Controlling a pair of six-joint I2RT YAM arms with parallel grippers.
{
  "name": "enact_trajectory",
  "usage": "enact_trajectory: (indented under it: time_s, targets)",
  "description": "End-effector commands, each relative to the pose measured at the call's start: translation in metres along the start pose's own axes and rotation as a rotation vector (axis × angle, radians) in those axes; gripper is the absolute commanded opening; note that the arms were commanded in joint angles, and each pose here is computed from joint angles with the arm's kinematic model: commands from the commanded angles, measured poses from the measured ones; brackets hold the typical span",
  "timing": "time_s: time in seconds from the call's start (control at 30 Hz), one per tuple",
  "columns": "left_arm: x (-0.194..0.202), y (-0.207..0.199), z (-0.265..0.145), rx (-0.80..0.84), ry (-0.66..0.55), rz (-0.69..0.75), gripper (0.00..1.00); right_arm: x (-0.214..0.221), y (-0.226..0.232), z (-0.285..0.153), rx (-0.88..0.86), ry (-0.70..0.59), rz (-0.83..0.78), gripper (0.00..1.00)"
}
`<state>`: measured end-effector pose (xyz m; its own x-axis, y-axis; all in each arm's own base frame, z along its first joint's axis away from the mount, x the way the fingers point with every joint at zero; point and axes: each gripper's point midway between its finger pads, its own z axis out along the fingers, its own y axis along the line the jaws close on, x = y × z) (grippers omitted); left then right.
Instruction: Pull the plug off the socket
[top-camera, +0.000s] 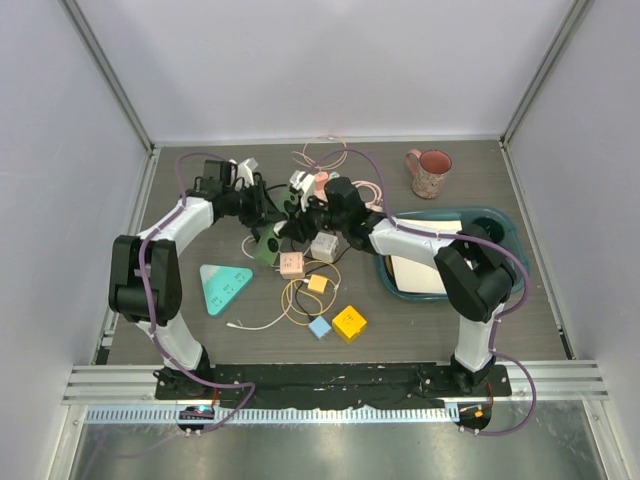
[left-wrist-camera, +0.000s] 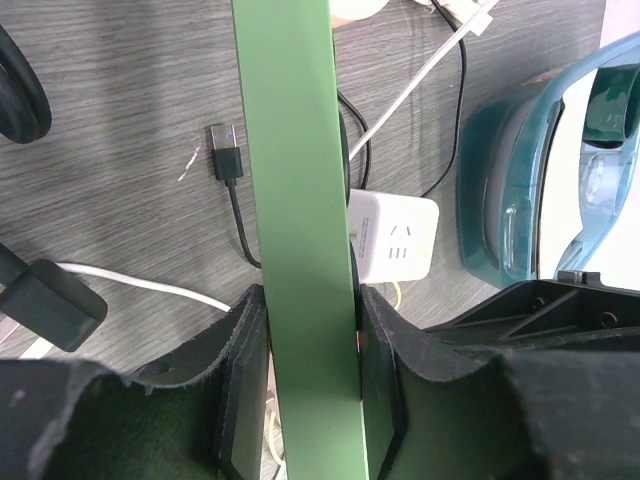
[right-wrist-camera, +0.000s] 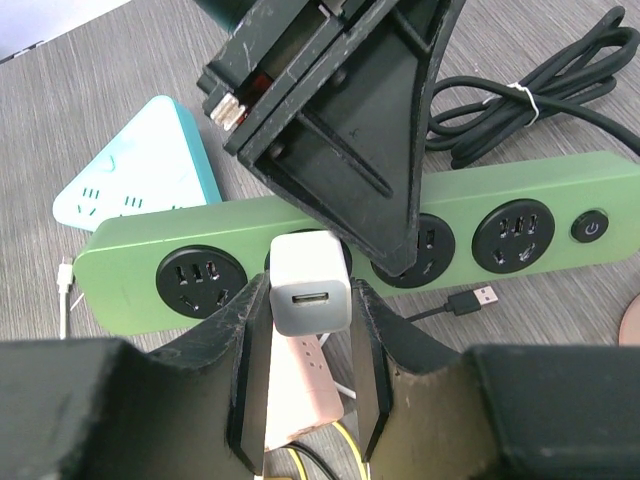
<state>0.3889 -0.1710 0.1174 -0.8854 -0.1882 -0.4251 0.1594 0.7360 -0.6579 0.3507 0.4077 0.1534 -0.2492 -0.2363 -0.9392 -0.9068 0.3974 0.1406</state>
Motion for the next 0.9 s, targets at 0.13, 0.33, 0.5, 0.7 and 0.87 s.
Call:
enact_trajectory:
  time_s: [0.13,0.33,0.5,0.7,0.87]
  targets:
    - [-0.033,0.058,-0.021,-0.253,-0.124,0.085,0.00,-0.058,-0.029,-0.046,0.097,-0.196,0.014,0.01]
    - [-0.031,0.055,-0.023,-0.294,-0.117,0.136,0.00,-0.089,-0.040,-0.038,0.093,-0.156,-0.041,0.01]
    - [-0.032,0.057,-0.022,-0.303,-0.114,0.134,0.00,-0.083,-0.046,-0.053,0.156,-0.098,-0.117,0.01]
    - [-0.031,0.060,-0.019,-0.306,-0.105,0.126,0.00,-0.051,-0.040,-0.059,0.150,-0.071,-0.086,0.01]
    - [-0.030,0.062,-0.019,-0.313,-0.103,0.126,0.00,-0.053,-0.036,-0.056,0.133,-0.159,-0.018,0.01]
